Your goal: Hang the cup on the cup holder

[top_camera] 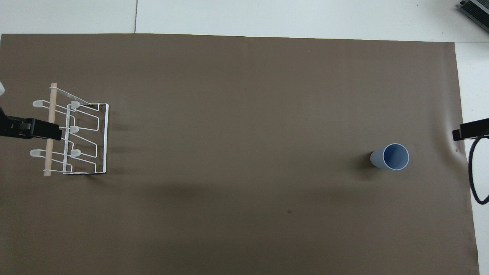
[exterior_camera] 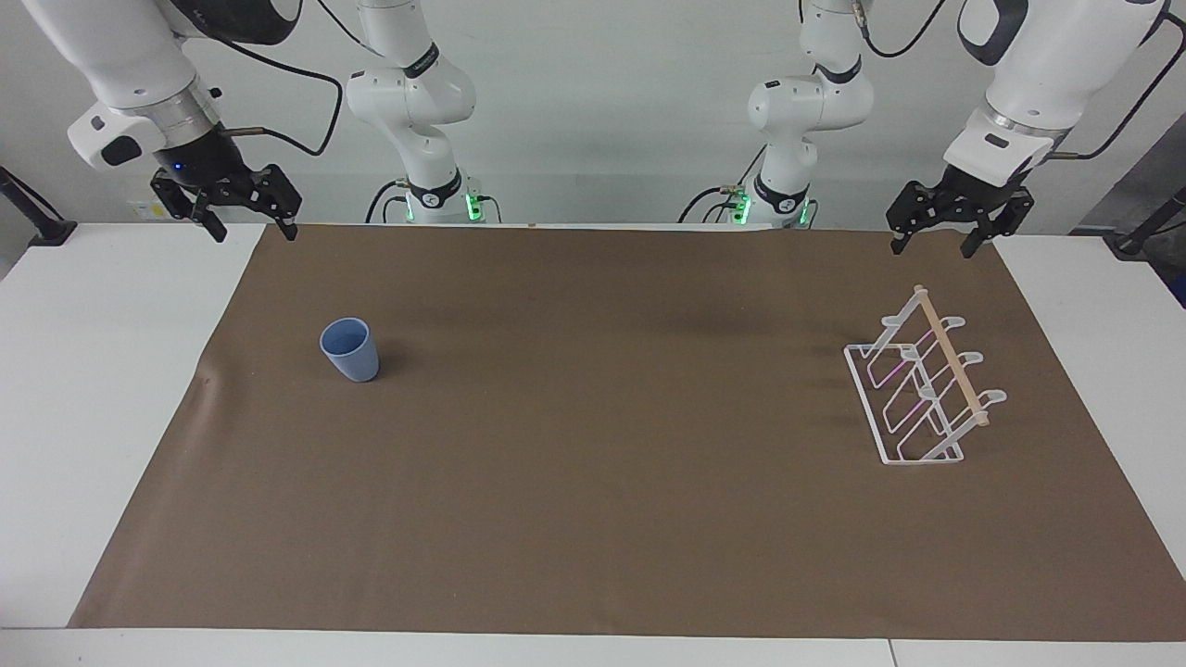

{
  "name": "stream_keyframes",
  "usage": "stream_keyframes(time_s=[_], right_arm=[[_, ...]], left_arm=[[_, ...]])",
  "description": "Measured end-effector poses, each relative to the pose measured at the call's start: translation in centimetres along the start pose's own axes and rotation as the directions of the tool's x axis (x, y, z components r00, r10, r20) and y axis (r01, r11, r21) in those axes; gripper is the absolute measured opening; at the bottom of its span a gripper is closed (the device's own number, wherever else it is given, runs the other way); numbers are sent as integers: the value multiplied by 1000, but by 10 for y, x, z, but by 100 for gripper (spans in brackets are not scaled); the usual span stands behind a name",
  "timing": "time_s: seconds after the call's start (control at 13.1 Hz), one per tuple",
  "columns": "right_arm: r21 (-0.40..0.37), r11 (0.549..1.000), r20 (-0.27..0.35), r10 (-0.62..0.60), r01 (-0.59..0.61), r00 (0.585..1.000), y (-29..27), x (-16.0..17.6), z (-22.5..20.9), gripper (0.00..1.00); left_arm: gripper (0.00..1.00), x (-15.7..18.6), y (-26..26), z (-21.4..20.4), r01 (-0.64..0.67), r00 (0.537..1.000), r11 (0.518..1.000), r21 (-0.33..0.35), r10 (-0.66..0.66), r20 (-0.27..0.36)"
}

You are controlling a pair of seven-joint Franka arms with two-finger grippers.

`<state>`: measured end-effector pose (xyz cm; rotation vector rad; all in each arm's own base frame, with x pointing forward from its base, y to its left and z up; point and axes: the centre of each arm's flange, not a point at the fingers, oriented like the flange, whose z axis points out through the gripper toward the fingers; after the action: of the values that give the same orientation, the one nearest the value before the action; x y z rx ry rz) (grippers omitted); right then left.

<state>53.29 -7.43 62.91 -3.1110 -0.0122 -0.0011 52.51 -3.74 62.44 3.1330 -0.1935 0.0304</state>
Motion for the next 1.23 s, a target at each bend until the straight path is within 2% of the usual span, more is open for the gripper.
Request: stream_keyframes(time_s=[0.15,0.38,0.92,1.23], right_arm=[[-2,1000,-28,-30,30,999,-15,3,21,100],[-2,997,-43,-74,74,996,-38,3,84,100],[-12,997,-34,-78,78,996,-40,-1,194,100],[-20,995,-14,-95,95,995,-50,5,242,100]], left_arm=[[100,0,-1,2,2,1000,1000,0,-2,2],[100,0,-3,3,6,1000,1000,-1,-6,5],[100,-3,-3,10,6,1000,1000,0,-6,8],[100,-6,-2,13,6,1000,1000,2,-6,5]])
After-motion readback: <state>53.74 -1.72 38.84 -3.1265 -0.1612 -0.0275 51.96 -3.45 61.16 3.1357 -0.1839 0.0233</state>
